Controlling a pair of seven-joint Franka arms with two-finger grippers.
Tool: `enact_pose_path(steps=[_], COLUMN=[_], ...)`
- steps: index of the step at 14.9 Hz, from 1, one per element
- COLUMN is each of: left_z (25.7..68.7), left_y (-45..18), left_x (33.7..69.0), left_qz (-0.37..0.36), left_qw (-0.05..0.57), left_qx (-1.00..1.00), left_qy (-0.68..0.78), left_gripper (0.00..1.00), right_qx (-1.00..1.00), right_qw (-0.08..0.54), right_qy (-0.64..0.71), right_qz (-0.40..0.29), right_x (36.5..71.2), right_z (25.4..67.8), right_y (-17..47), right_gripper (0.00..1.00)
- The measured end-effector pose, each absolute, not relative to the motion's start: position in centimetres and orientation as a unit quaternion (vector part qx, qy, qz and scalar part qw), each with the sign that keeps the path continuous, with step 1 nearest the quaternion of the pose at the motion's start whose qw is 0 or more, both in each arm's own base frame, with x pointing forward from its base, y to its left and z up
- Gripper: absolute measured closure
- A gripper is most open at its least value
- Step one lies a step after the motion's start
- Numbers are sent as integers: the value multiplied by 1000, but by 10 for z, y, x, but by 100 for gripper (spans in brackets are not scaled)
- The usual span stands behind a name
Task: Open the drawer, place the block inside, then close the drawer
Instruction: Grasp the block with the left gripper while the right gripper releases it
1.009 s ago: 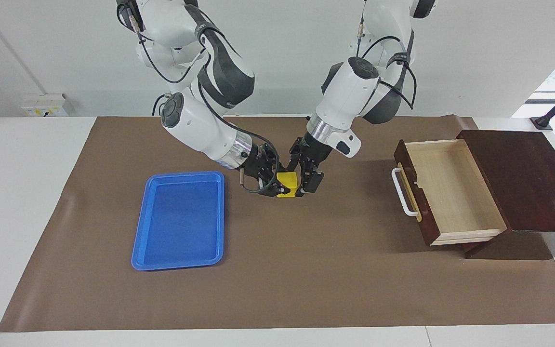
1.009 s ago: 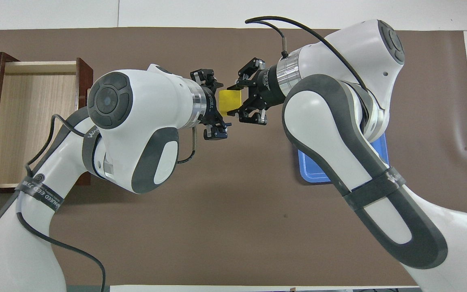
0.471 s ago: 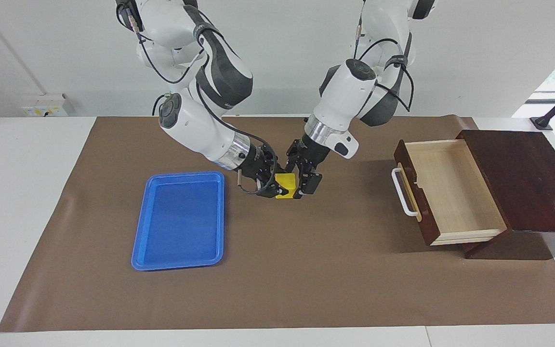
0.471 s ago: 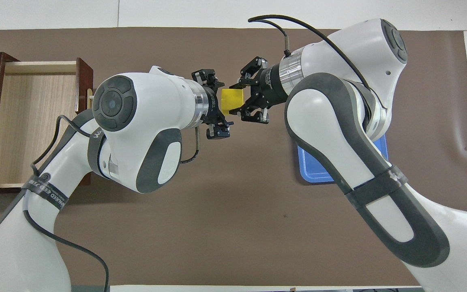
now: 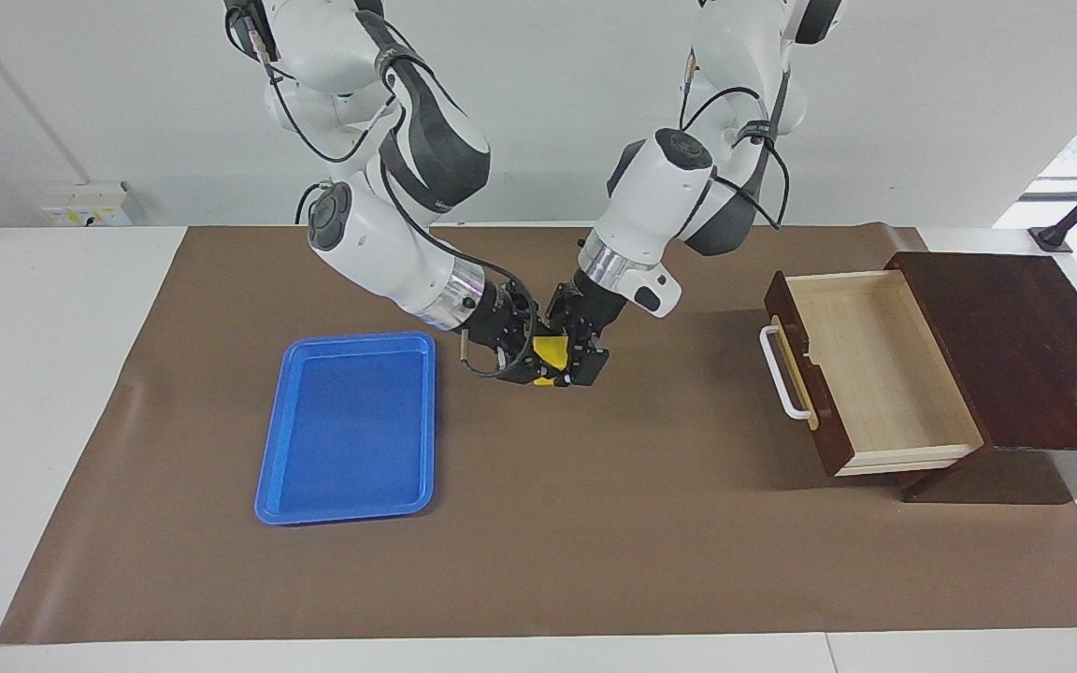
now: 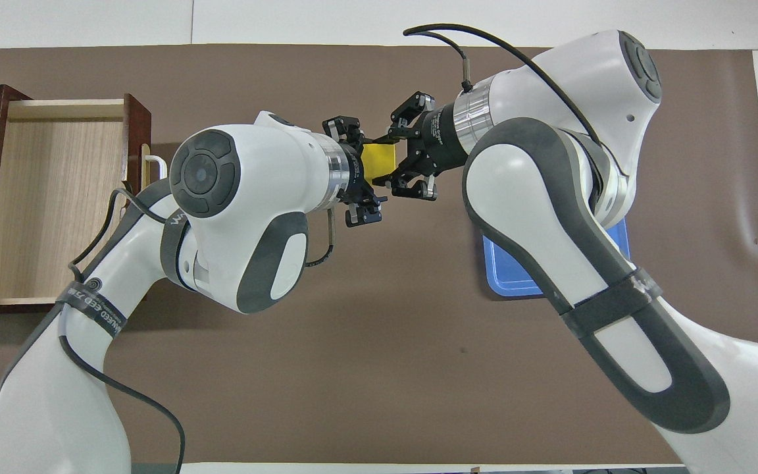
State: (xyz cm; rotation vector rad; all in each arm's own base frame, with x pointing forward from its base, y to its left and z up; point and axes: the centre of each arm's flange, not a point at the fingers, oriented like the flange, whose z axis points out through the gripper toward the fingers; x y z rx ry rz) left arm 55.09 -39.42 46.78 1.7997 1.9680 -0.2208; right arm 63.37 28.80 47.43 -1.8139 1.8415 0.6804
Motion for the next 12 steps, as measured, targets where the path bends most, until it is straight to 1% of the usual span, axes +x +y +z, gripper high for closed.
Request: enact_pose_path(steps=[1,9,10,12], left_z=[467,469,470,468], left_y=[-394,-393,-393,-391], left_x=[551,552,552,551], left_qz=[-79,-75,-76,-78], left_qw=[231,224,219,204], left_qx=[658,664,665,668], left_qy=[713,710,710,711], left_gripper=[39,39,39,41], right_qx=[-660,-656,-651,-646], right_qw=[232,235,237,240], right_qy=[670,671,674,678], right_qz=[248,253,255,255], right_x=[634,634,635,637], right_z=[474,473,474,476], right_y=[288,288,288,284], right_gripper=[45,45,39,19])
